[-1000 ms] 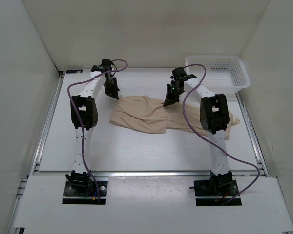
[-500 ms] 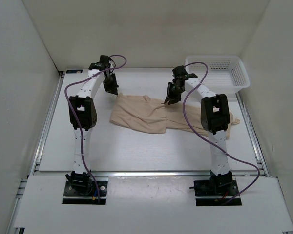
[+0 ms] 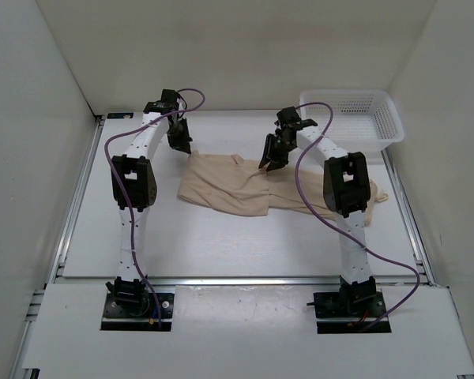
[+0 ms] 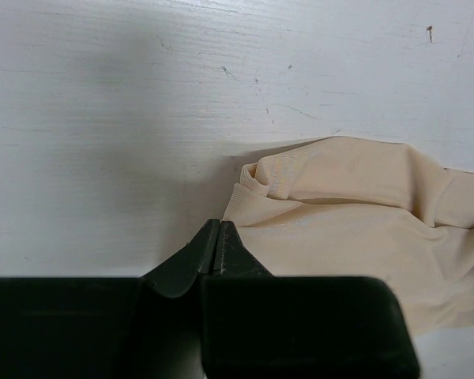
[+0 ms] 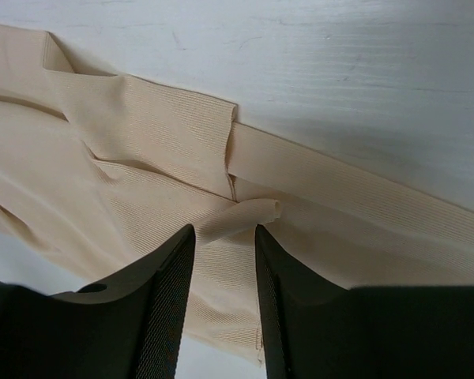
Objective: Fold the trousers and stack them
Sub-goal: Fold the trousers
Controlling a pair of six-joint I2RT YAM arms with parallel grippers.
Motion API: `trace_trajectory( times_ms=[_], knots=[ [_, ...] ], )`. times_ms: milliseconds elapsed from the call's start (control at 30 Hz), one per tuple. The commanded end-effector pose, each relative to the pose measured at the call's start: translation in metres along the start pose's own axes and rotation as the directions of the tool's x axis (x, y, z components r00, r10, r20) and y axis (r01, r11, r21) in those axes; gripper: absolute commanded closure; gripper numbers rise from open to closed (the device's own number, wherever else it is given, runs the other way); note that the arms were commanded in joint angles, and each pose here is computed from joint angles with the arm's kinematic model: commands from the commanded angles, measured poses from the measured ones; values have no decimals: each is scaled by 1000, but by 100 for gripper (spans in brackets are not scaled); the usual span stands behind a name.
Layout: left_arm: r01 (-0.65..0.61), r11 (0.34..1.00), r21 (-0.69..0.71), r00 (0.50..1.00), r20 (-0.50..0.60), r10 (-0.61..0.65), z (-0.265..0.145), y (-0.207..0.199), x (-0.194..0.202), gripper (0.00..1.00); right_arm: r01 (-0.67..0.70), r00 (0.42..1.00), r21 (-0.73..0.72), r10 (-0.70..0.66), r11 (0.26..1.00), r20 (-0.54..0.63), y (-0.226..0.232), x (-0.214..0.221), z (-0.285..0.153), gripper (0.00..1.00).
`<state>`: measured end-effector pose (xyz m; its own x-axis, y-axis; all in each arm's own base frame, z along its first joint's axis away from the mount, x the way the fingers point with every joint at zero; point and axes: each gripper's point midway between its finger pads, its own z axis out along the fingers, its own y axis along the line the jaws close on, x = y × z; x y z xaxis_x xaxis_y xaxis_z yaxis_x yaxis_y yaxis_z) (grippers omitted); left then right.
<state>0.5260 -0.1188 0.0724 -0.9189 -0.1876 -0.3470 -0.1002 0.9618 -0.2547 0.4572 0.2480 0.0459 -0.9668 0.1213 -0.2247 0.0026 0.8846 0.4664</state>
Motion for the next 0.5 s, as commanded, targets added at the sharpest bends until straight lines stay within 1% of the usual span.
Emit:
trace_trajectory(
  times_ms=[0, 133, 200, 233, 267, 300, 333, 367, 400, 467],
  knots=[
    [-13, 999, 47, 993, 115, 8, -42, -14, -29, 89, 21, 1000, -59, -21, 998, 5, 16, -7, 1, 59],
    [-5, 998, 56, 994, 111, -1, -42, -16, -28, 89, 21, 1000, -59, -21, 998, 5, 16, -7, 1, 62],
    [-5, 998, 56, 994, 111, -1, -42, -16, -28, 89, 21, 1000, -59, -21, 998, 5, 16, -7, 1, 69],
    [-7, 998, 59, 993, 120, 0, -44, -17, -30, 89, 21, 1000, -47, -21, 999, 11, 14, -8, 1, 74],
    [-7, 998, 59, 993, 120, 0, -44, -17, -31, 89, 21, 1000, -33, -20, 999, 18, 12, -9, 1, 86],
    [-7, 998, 59, 993, 120, 0, -44, -17, -31, 89, 21, 1000, -25, -20, 999, 23, 11, -10, 2, 91],
    [-7, 998, 59, 993, 120, 0, -44, -17, -31, 89, 20, 999, -17, -20, 1000, 27, 9, -11, 2, 94],
    [-7, 998, 59, 993, 120, 0, -44, -17, -31, 89, 28, 998, -12, -28, 1000, 55, 13, -16, -8, 94],
    [-7, 998, 59, 993, 120, 0, -44, -17, -31, 89, 23, 997, 34, -25, 999, 72, 5, -17, -11, 85],
    [-7, 998, 59, 993, 120, 0, -44, -17, -31, 89, 32, 994, 64, -38, 997, 99, 6, -19, -17, 64]
  ],
)
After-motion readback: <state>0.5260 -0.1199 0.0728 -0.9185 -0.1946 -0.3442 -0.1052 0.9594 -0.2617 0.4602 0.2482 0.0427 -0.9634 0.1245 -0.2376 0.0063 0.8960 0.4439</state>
